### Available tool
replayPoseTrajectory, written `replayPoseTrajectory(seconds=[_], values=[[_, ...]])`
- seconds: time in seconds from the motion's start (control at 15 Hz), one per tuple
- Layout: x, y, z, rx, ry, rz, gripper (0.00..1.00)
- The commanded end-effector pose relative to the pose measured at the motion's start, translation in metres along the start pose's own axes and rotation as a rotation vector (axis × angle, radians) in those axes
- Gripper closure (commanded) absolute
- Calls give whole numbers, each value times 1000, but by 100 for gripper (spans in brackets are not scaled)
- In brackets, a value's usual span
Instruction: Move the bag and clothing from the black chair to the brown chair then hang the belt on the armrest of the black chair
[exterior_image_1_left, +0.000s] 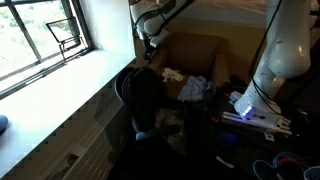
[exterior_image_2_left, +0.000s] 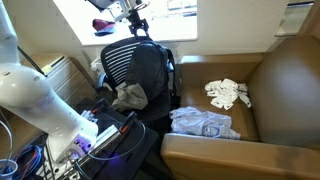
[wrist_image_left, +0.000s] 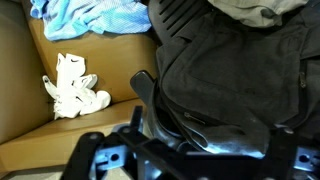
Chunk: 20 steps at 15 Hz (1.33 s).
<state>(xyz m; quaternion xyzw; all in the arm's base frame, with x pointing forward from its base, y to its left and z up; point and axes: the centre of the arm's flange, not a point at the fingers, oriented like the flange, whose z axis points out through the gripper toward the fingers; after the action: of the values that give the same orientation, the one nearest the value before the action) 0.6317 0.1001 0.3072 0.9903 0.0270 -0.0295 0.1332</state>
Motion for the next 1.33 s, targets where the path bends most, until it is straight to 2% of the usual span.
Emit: replayPoseTrajectory(seconds=[0.0,0.33,0.47,0.53,0.6,0.8,0.87,0.93,1.27], values=[[5,8,14,43,32,-190,0],[43,-4,45,74,117,-456,0],[54,-23,60,116,98,-555,0],[55,-32,66,130,48,-597,0],[34,-22,59,95,90,-522,0],[40,-40,72,121,70,-577,0],[35,-38,69,189,77,-670,0],[33,-39,71,210,100,-726,0],[35,-29,86,257,154,-997,0]])
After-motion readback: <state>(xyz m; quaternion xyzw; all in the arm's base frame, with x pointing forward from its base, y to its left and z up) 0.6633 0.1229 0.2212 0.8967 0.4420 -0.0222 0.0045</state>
